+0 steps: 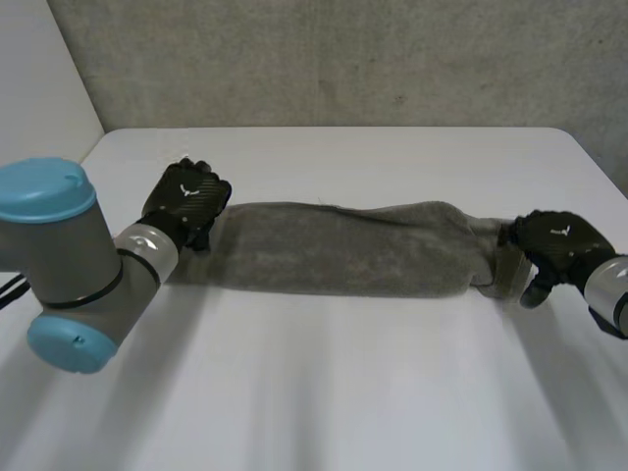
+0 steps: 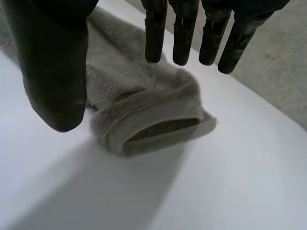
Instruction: Fold the towel.
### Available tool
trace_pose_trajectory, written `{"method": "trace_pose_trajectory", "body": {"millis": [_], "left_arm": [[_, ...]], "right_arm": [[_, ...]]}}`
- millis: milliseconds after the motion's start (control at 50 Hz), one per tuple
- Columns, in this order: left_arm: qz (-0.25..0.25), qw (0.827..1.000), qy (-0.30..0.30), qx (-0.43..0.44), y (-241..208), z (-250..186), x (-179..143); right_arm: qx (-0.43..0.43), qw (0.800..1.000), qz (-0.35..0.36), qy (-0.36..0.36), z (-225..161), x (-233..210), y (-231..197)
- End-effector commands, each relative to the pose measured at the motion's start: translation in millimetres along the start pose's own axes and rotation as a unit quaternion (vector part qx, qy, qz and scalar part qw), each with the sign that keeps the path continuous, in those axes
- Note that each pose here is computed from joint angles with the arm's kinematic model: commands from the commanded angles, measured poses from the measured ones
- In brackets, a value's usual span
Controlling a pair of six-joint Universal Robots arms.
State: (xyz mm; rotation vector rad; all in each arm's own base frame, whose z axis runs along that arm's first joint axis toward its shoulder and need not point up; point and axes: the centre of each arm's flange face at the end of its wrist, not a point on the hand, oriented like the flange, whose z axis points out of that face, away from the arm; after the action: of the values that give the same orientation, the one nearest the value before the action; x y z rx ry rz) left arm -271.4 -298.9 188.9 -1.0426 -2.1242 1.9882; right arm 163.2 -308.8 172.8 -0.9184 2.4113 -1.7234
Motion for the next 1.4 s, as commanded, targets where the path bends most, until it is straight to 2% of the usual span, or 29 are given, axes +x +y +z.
{"method": "trace_pose_trajectory", "body": {"millis": [20, 340, 740, 900, 1000, 1060, 1180, 1240, 1280, 1340, 1380, 1400], "left_arm": [[-0.038, 0.999, 0.007, -0.01, 2, -18, 5], [-0.063, 0.998, 0.005, -0.03, 12, -28, 9], [-0.062, 0.998, -0.005, -0.029, 13, -28, 8], [-0.062, 0.997, -0.009, -0.035, 16, -29, 7], [-0.062, 0.997, -0.011, -0.036, 16, -31, 6], [-0.062, 0.997, -0.011, -0.036, 16, -31, 6], [-0.062, 0.997, -0.01, -0.034, 15, -30, 7], [-0.062, 0.997, -0.009, -0.035, 16, -31, 7], [-0.062, 0.997, -0.009, -0.035, 16, -31, 7], [-0.062, 0.997, -0.01, -0.035, 16, -31, 7], [-0.062, 0.997, -0.01, -0.035, 16, -31, 7], [-0.062, 0.997, -0.011, -0.035, 15, -31, 7]], "right_arm": [[-0.001, 1.0, -0.006, 0.0, 7, -7, 19], [0.02, 0.997, -0.071, 0.026, 48, -7, 45], [0.031, 0.995, -0.096, 0.026, 56, 3, 44], [0.054, 0.98, -0.184, 0.051, 59, 46, 37], [0.072, 0.952, -0.285, 0.085, 60, 106, 33], [0.084, 0.945, -0.306, 0.081, 61, 116, 26], [0.088, 0.946, -0.302, 0.077, 58, 118, 11], [0.109, 0.949, -0.286, 0.072, 54, 105, -13], [0.141, 0.957, -0.247, 0.058, 51, 78, -40], [0.154, 0.961, -0.224, 0.052, 48, 67, -52], [0.184, 0.963, -0.194, 0.025, 42, 35, -75], [0.184, 0.963, -0.194, 0.025, 42, 35, -75]]}}
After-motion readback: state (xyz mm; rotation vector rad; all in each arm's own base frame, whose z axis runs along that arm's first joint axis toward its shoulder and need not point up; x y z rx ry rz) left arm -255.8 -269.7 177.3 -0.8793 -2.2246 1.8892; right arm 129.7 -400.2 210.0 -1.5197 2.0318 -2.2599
